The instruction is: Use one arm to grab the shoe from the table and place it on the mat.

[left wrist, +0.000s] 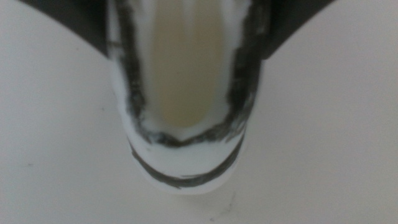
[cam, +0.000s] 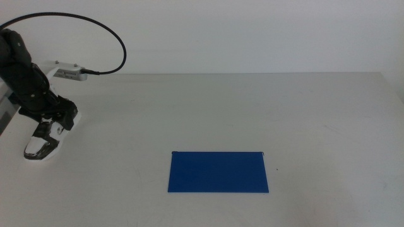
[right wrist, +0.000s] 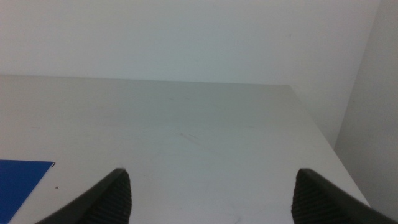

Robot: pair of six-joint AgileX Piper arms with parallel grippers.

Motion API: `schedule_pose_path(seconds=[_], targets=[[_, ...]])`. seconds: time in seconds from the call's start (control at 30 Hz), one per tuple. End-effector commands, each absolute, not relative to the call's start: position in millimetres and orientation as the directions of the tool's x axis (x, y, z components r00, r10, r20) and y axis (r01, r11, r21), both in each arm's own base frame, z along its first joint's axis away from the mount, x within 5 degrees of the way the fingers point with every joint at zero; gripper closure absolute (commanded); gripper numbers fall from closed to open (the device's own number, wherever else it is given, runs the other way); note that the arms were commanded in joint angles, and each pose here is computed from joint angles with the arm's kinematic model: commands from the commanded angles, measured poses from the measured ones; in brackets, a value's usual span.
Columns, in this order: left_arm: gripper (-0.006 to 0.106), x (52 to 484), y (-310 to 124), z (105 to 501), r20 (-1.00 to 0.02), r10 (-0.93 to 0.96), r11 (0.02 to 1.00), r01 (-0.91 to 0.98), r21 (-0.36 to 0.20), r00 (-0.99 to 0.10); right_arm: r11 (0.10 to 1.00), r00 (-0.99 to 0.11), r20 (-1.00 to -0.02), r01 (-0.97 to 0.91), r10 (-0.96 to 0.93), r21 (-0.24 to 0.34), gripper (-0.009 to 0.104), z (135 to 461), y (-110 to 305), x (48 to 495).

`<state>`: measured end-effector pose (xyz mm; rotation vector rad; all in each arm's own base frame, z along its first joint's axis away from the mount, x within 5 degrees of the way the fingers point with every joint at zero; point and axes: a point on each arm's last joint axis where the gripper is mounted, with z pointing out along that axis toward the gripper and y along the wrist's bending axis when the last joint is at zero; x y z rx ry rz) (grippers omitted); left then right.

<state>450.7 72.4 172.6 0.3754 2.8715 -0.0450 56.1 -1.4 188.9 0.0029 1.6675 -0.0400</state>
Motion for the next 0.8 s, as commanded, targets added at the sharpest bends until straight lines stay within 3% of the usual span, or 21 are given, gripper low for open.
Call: schedule_pose_path(seconds=[0.0,0.1,0.13,0.43,0.77], targets=[[0.047,452.1,73.4,210.0,-0.341,0.244,0.968,0.246,0.037,-0.908,0.998,0.012,-0.999,0.037,-0.046,-0.046,0.029,200.5,-1.9,54.5],[0.065,452.0,73.5,210.0,-0.340,0.243,0.969,0.246,0.037,-0.908,0.998,0.012,-0.999,0.037,-0.046,-0.046,0.029,200.5,-1.9,54.5],[0.087,449.5,72.4,217.5,-0.341,0.250,0.967,0.252,0.041,-0.906,0.998,0.012,-0.999,0.037,-0.046,-0.046,0.029,200.5,-1.9,54.5],[0.089,436.3,69.4,244.9,-0.335,0.256,0.965,0.259,0.038,-0.907,0.998,0.012,-0.999,0.037,-0.046,-0.046,0.029,200.5,-1.9,54.5],[0.089,423.5,41.2,250.8,-0.233,0.257,0.959,0.277,-0.058,-0.938,0.998,0.012,-0.999,0.037,-0.046,-0.046,0.029,200.5,-1.9,54.5]])
